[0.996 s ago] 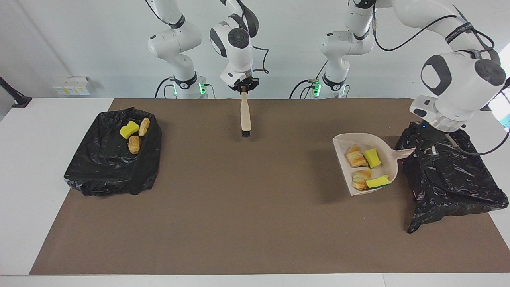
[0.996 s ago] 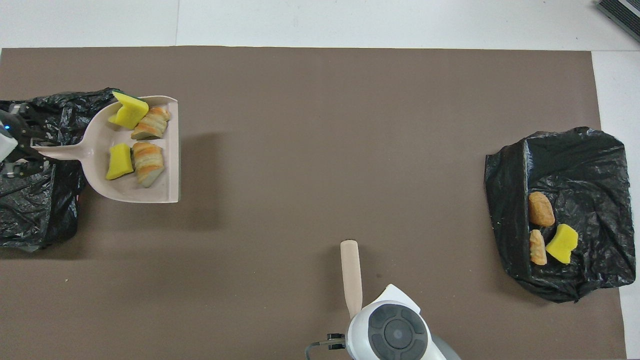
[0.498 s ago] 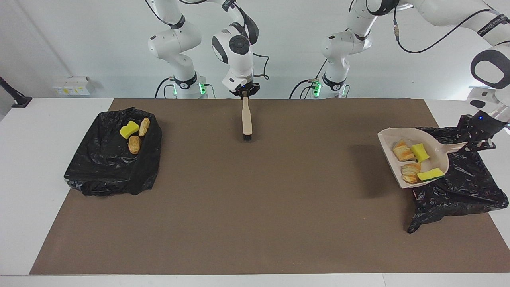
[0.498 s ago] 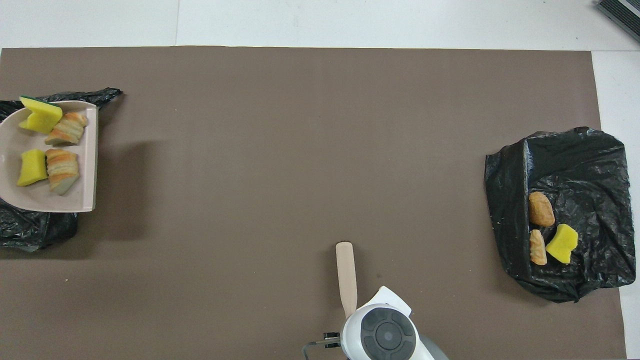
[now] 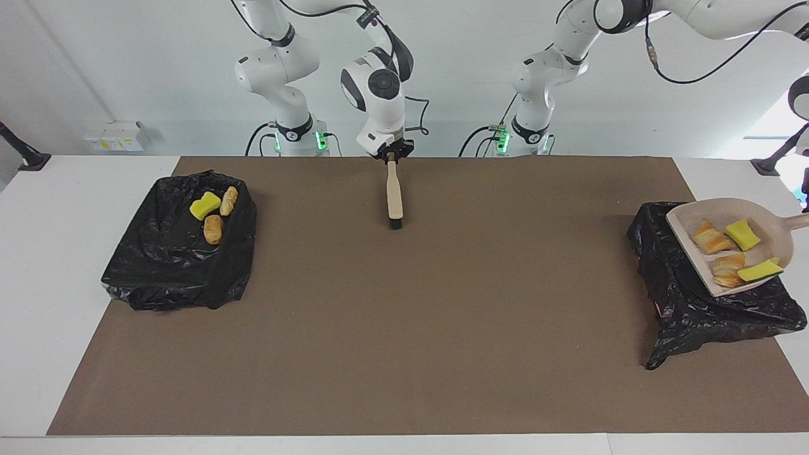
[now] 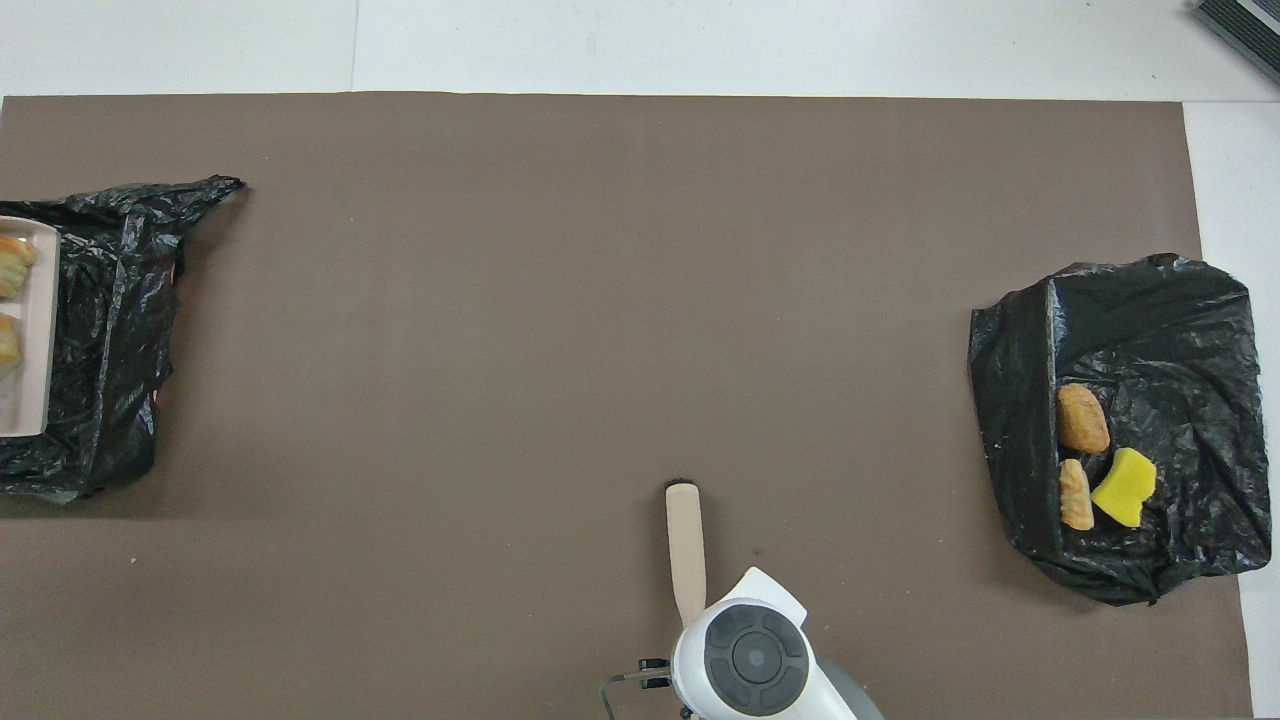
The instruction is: Sweep and dump trash in bin
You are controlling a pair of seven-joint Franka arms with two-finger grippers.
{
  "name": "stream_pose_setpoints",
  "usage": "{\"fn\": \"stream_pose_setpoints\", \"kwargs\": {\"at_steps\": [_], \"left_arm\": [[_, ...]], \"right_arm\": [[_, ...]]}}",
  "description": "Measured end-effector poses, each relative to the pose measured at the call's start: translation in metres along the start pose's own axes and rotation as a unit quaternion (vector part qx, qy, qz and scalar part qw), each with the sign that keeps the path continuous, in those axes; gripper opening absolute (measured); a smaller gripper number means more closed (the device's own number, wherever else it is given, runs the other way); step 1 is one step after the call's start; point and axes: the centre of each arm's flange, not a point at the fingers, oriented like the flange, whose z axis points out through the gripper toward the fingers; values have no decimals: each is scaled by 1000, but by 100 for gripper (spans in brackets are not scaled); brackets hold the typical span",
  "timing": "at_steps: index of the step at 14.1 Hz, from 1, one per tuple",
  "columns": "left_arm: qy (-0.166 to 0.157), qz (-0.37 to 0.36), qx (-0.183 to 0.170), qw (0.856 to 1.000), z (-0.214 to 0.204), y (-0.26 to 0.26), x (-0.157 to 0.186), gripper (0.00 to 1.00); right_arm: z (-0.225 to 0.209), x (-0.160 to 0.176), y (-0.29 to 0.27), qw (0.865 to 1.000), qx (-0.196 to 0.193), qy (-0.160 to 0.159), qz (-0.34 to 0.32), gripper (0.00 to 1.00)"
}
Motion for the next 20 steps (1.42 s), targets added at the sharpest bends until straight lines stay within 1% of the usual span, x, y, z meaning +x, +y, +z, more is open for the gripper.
{"fn": "stream_pose_setpoints", "kwargs": {"at_steps": [2,5,6,8,9,11,13,15,16,18,20], "left_arm": [[-63,-2,-16,998,-5,-9,10,32],[-159,10,-31,987,-13,-22,37,32],[-186,14,-34,982,-15,-23,44,32],[-231,22,-38,972,-20,-19,53,32],[-251,26,-37,967,-26,-17,57,32],[-278,32,-31,960,-40,-14,60,32],[-304,32,-22,952,-62,-7,53,32],[-314,23,-15,949,-83,2,46,32],[-318,21,-17,948,-91,5,47,32],[-320,12,-22,947,-99,3,63,32],[-317,-7,-17,948,-105,-3,87,32]], "right_arm": [[-7,1,-4,1000,4,3,-2,68],[-31,3,-11,1000,9,0,-6,98],[-42,7,-12,1000,17,7,-3,100],[-71,22,-3,999,32,28,11,100],[-90,32,5,998,35,43,19,100],[-122,53,23,996,37,76,34,100],[-152,73,43,992,42,106,52,100],[-183,91,70,987,45,130,77,100],[-201,100,88,985,42,142,89,100],[-232,113,123,982,33,159,93,100],[-255,119,149,982,28,167,83,100]]}}
